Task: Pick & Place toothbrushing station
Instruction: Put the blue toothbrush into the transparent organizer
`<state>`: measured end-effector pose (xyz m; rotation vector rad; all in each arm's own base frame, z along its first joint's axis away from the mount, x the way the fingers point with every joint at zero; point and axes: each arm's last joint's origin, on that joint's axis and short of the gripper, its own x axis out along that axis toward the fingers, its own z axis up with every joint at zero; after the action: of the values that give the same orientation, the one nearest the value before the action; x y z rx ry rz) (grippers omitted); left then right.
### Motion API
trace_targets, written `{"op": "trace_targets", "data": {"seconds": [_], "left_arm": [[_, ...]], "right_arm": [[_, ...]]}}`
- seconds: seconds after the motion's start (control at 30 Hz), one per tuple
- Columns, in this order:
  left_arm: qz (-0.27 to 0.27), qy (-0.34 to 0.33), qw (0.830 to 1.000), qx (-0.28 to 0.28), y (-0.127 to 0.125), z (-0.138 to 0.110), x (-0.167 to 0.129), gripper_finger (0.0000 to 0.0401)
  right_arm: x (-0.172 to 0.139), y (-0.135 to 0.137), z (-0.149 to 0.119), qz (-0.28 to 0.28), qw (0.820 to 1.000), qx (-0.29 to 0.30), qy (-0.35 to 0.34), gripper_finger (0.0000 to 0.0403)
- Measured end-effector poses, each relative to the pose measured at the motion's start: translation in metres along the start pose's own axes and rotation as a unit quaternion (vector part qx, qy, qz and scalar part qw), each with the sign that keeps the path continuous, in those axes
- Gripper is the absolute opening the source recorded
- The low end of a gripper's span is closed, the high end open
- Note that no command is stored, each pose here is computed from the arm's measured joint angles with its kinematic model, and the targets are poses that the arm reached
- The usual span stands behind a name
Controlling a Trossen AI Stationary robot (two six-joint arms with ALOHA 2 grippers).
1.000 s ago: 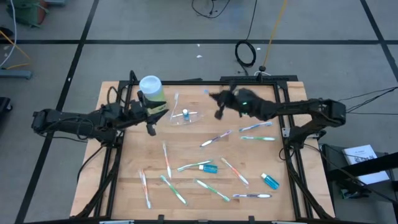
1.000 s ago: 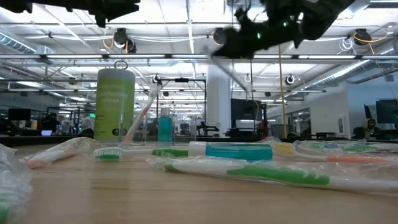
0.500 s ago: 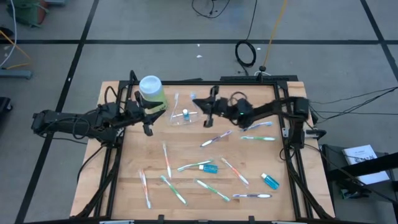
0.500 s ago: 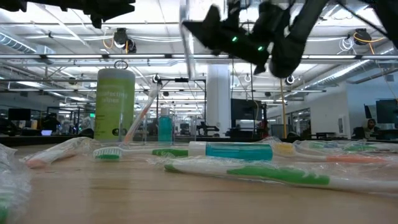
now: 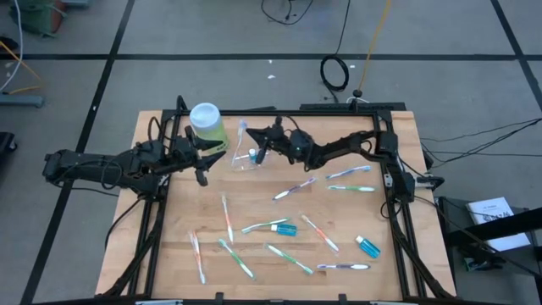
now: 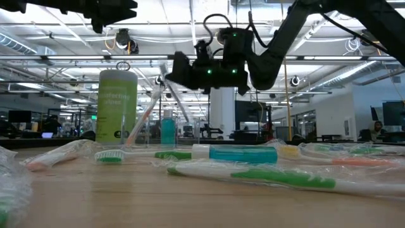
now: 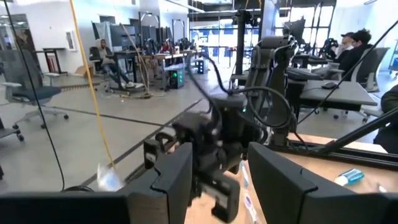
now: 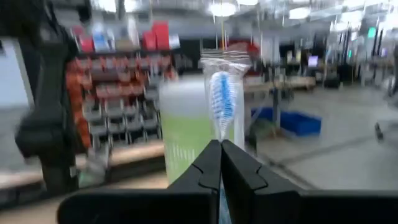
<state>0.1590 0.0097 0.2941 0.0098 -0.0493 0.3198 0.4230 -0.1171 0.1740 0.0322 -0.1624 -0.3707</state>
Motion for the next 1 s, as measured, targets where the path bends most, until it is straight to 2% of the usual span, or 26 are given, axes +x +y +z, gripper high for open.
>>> {"op": "trace_targets", "data": {"seconds": [0.23,0.33,0.47,0.77,1.0], "left_arm": [[0.0,0.0,1.0,0.0,0.0,0.0,0.0,0.0163],[0.0,0.0,1.0,0.0,0.0,0.0,0.0,0.0163],[0.0,0.001,1.0,0.0,0.0,0.0,0.0,0.0163],[0.0,0.003,1.0,0.001,0.0,-0.001,0.0,0.0164],[0.0,0.004,1.0,0.005,0.0,-0.001,0.0,0.0163]], "right_arm": [[-0.002,-0.005,-0.016,-0.089,0.992,-0.027,0.081,0.0],[-0.004,-0.003,-0.014,-0.107,0.986,-0.06,0.115,0.0],[-0.007,0.004,-0.002,-0.112,0.978,-0.11,0.139,0.0],[-0.021,0.022,0.019,-0.095,0.961,-0.137,0.22,0.002],[-0.037,0.027,0.024,-0.159,0.927,-0.178,0.29,0.0034]]}}
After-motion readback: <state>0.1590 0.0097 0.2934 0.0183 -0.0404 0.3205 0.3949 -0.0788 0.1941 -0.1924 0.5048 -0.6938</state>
